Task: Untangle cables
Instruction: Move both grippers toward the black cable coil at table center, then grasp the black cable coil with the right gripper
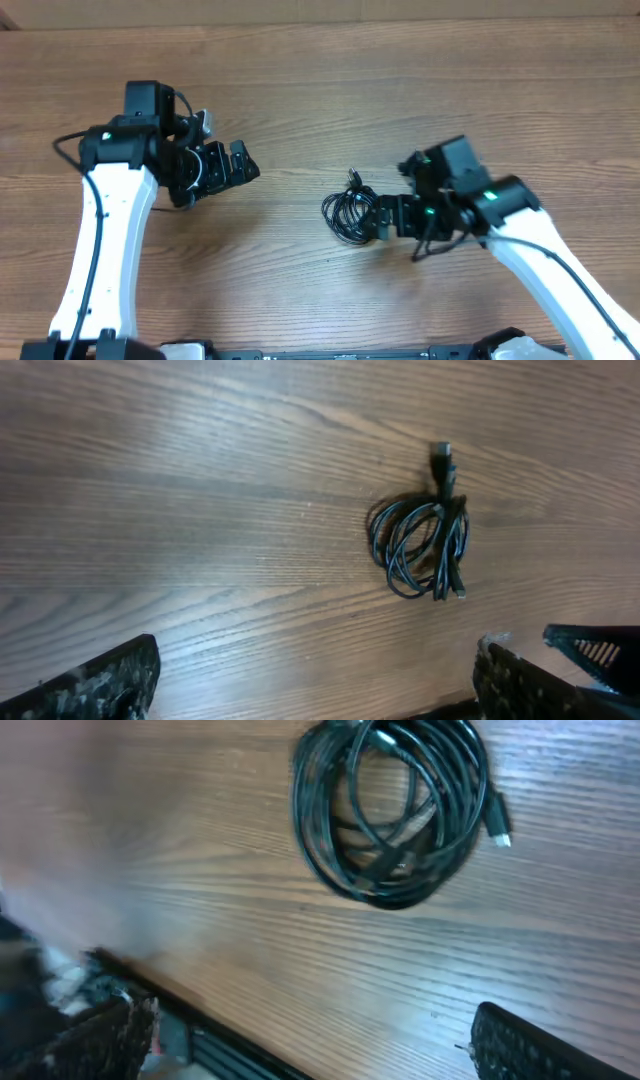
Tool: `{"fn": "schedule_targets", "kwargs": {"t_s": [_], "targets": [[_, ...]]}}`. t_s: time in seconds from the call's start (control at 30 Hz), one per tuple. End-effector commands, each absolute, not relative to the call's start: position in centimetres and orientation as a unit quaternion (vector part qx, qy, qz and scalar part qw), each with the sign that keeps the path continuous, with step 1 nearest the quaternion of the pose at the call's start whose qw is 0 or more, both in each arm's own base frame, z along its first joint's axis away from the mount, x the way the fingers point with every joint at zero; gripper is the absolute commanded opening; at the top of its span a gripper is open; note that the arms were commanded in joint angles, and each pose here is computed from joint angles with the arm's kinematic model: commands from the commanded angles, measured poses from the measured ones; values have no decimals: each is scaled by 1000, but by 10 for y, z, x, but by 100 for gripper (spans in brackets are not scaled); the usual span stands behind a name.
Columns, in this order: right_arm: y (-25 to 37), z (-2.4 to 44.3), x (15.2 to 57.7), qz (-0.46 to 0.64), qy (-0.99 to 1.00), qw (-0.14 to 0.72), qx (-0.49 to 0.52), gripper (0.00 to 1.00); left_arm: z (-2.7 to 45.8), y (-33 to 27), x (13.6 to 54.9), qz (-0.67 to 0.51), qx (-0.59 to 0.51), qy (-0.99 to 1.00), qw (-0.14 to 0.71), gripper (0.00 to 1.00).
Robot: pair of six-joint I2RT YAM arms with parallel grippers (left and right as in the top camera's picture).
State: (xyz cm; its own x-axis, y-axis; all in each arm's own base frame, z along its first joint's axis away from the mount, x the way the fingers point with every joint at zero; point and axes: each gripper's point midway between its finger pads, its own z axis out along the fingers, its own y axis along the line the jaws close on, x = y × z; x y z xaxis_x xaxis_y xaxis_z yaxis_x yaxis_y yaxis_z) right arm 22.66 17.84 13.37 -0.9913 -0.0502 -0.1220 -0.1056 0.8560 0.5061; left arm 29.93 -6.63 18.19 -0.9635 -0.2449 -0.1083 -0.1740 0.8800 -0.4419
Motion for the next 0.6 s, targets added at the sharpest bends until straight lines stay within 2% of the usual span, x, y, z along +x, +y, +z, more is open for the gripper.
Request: {"fn": "schedule_targets", "kwargs": {"t_s": [0.0,0.3,0.43,0.57], "targets": [[187,129,257,228,972,48,-23,100,174,-68,304,-228,-121,964,58,99],[212,113,302,253,964,75,-30,99,151,-69,286,-219,-140,965,-25,100],[215,106,308,255,963,78,-29,82,149,-68,286,-217,-140,966,-28,100],[221,96,301,249,966,59,-36,76,149,-68,286,-215,-140,966,-26,100]]}}
